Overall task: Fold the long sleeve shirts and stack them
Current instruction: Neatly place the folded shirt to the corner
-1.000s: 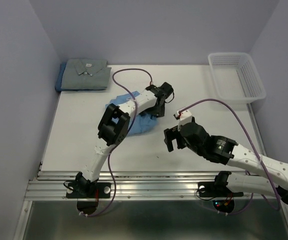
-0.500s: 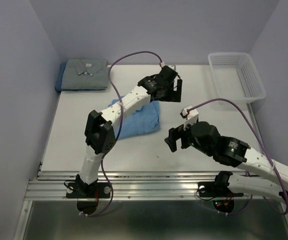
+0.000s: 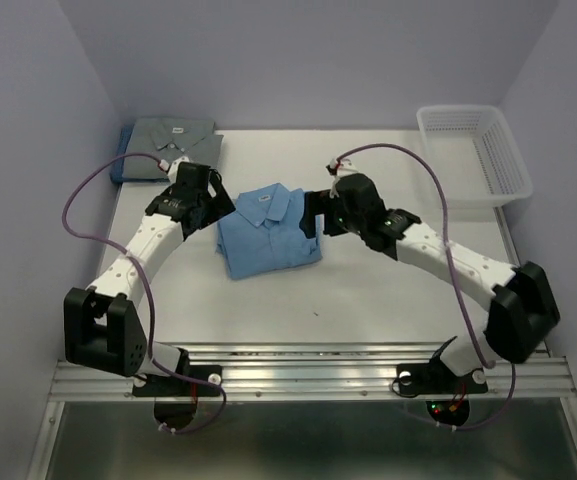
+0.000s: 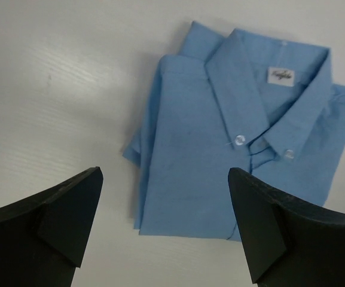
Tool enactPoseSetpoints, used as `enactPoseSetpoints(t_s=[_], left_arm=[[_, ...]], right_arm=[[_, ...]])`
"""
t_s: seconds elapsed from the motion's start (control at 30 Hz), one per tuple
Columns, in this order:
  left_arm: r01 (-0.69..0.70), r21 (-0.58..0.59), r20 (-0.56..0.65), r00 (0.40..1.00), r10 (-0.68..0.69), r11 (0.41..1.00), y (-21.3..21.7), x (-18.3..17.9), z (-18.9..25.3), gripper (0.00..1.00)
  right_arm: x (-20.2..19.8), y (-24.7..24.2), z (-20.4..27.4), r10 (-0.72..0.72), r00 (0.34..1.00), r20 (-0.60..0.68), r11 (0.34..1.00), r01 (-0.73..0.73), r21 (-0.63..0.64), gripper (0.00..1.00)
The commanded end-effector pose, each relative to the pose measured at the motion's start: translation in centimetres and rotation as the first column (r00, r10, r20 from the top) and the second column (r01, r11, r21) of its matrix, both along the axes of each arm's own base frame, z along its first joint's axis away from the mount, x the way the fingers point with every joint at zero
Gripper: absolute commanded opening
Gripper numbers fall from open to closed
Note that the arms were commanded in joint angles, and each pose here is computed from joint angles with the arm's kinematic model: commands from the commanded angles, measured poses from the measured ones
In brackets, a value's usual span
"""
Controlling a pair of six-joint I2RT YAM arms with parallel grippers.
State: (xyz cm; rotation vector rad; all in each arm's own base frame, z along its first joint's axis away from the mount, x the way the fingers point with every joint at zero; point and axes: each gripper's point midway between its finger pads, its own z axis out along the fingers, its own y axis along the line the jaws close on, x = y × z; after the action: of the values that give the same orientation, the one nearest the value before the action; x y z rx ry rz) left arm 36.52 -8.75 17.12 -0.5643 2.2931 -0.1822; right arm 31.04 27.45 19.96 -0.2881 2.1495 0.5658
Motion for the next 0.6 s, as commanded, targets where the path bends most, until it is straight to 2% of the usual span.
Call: enactPoseSetpoints(t_s=[0.0,0.03,0.07,0.13,0.23,0.3,0.33,0.47,0.57], left_arm=[[-0.031,-0.072,0.017,0.999,0.032,0.997,1.3,0.0,-2.7,0.99],[-0.025,-0.076,-0.008,1.000,0.024,0.997,1.5,-0.6,-4.4,0.99],[-0.025,-0.081,-0.006,1.000,0.025,0.996,1.7,-0.6,-4.8,0.99],[-0.022,-0.070,0.015,1.000,0.023,0.997,2.1,0.1,-5.7,0.99],[0.023,-0.059,-0.027,0.999,-0.024,0.998,2.0,0.3,-8.5,0.99],[0.077,-0.073,-0.040,0.996,-0.080,0.994,1.2,0.4,-9.7,0.99],[0.129,-0.117,-0.009,0.991,-0.131,0.985,0.1,0.7,-9.7,0.99],[0.222,-0.168,0.060,0.975,-0.215,0.960,-1.8,1.6,-9.1,0.99],[0.219,-0.144,0.021,0.976,-0.219,0.965,-1.5,2.1,-10.5,0.99]], right_arm=[[2.5,7.0,-0.1,0.212,0.977,-0.009,0.971,-0.209,0.120,1.00],[3.7,8.2,0.5,0.218,0.976,0.006,0.968,-0.217,0.125,1.00],[4.8,9.1,-3.0,0.218,0.974,-0.053,0.973,-0.213,0.091,1.00],[6.7,9.0,-5.4,0.167,0.982,-0.084,0.985,-0.164,0.044,1.00],[8.4,7.9,-9.6,0.095,0.982,-0.166,0.995,-0.100,-0.022,1.00],[8.2,6.7,-12.0,0.059,0.975,-0.213,0.996,-0.071,-0.051,1.00],[8.3,5.9,-12.6,0.032,0.973,-0.229,0.997,-0.046,-0.057,1.00],[7.6,3.8,-15.3,-0.007,0.960,-0.281,0.995,-0.021,-0.095,1.00],[6.8,3.2,-17.2,-0.008,0.945,-0.327,0.995,-0.027,-0.101,1.00]])
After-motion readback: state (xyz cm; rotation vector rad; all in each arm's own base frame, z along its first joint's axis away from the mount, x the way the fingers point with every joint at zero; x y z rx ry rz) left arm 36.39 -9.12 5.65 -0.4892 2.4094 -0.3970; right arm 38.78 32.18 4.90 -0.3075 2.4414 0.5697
